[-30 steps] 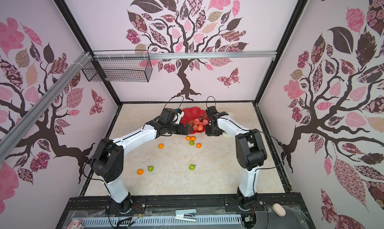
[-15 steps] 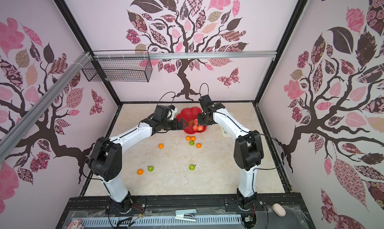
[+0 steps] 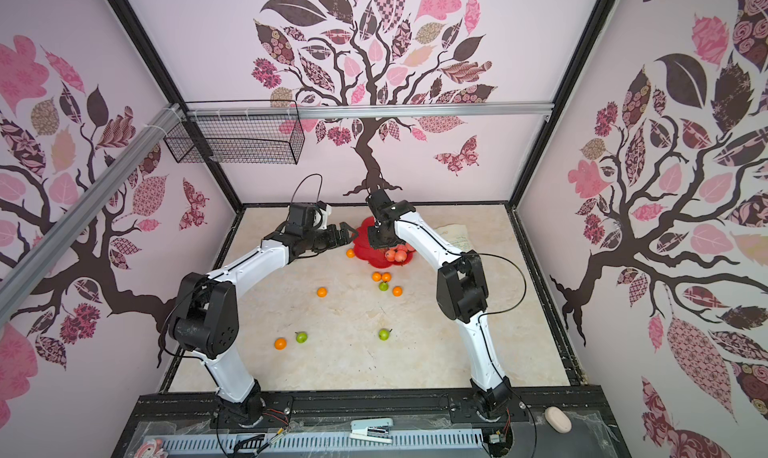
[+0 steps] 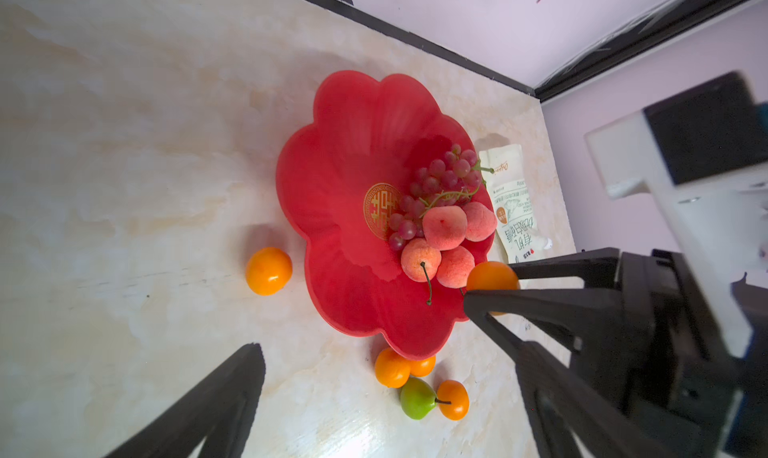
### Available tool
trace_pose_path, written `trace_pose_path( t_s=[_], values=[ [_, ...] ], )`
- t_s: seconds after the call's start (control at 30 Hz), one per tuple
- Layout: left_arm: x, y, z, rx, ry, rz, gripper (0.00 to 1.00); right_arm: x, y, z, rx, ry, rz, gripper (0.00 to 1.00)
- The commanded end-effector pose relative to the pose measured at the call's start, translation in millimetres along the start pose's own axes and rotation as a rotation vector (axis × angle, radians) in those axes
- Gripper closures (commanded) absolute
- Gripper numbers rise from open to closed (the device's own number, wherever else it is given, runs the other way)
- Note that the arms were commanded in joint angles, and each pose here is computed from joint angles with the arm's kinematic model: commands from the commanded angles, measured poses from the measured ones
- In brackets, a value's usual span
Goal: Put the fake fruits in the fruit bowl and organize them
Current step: 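Lift the kumquat and carry it over the bowl with the right gripper, then open the right gripper to drop the kumquat into the bowl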
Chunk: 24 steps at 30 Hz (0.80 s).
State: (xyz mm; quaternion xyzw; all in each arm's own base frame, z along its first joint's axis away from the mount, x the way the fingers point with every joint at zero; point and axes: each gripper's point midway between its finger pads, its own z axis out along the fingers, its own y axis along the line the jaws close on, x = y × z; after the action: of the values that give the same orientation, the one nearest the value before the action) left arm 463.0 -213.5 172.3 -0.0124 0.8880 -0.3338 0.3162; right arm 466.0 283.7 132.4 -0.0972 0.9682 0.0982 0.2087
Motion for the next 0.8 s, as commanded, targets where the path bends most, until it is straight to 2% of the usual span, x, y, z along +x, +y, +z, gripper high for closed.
trace_pose_path(
  t_s=[0.0,0.27,0.33,0.77],
  values=[
    [-12,-3,-15,0.025,-0.044,-0.008,0.02,4,-2,21,0.025,0.053,0.012,0.7],
    [-19,7,-16,0.055,-0.055,-0.06,0.02,-3,-3,51,0.049,0.053,0.032,0.71],
    [-19,6,-15,0.06,-0.053,-0.06,0.02,2,-7,70,0.069,0.074,0.042,0.71],
    [-18,5,-12,0.075,-0.044,-0.066,0.02,12,-12,102,0.101,0.094,0.053,0.67]
  ],
)
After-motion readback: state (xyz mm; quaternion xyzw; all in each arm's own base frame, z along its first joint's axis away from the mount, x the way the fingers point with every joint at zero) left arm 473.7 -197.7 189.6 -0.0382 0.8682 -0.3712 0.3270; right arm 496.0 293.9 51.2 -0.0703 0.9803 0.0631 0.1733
